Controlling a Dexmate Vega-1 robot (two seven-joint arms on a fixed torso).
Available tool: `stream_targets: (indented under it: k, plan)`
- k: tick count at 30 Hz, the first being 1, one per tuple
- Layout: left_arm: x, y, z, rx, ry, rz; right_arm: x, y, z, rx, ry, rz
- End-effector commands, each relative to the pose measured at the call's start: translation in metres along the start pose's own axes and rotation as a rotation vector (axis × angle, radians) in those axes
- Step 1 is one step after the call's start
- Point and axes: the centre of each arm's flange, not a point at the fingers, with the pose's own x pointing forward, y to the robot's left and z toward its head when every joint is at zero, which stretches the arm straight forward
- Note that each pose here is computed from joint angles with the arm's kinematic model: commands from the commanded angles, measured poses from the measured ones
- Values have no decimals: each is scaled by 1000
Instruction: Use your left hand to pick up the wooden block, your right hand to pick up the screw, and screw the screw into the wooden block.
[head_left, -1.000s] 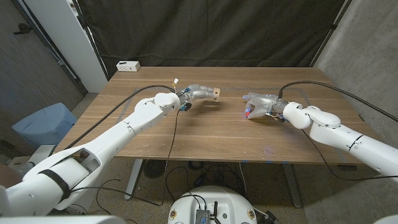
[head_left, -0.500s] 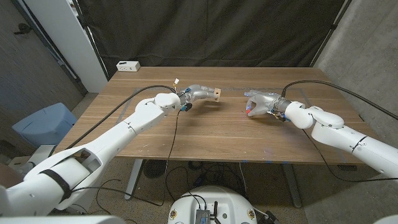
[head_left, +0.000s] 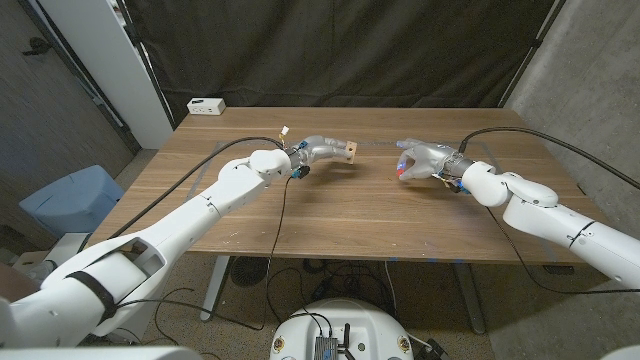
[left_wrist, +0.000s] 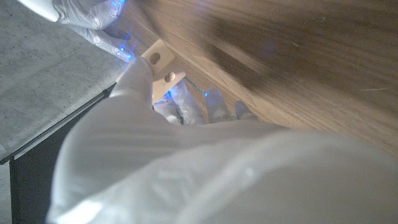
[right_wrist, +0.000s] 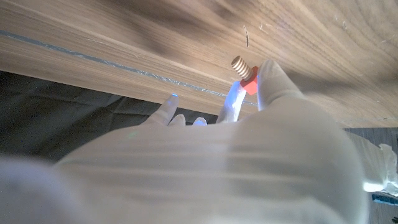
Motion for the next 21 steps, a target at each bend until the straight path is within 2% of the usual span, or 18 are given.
stream_targets:
  k: [1,12,21]
  plan:
    - [0,-1,-1,3,-13,-8,-6,-7,-1,57,26,-72]
    - [-1,-2,-1,1,-20,-4,-17,-20,3,172,52,-167]
    - [1,-2,3,2,-38,5,-23,-26,8,259,78,-229]
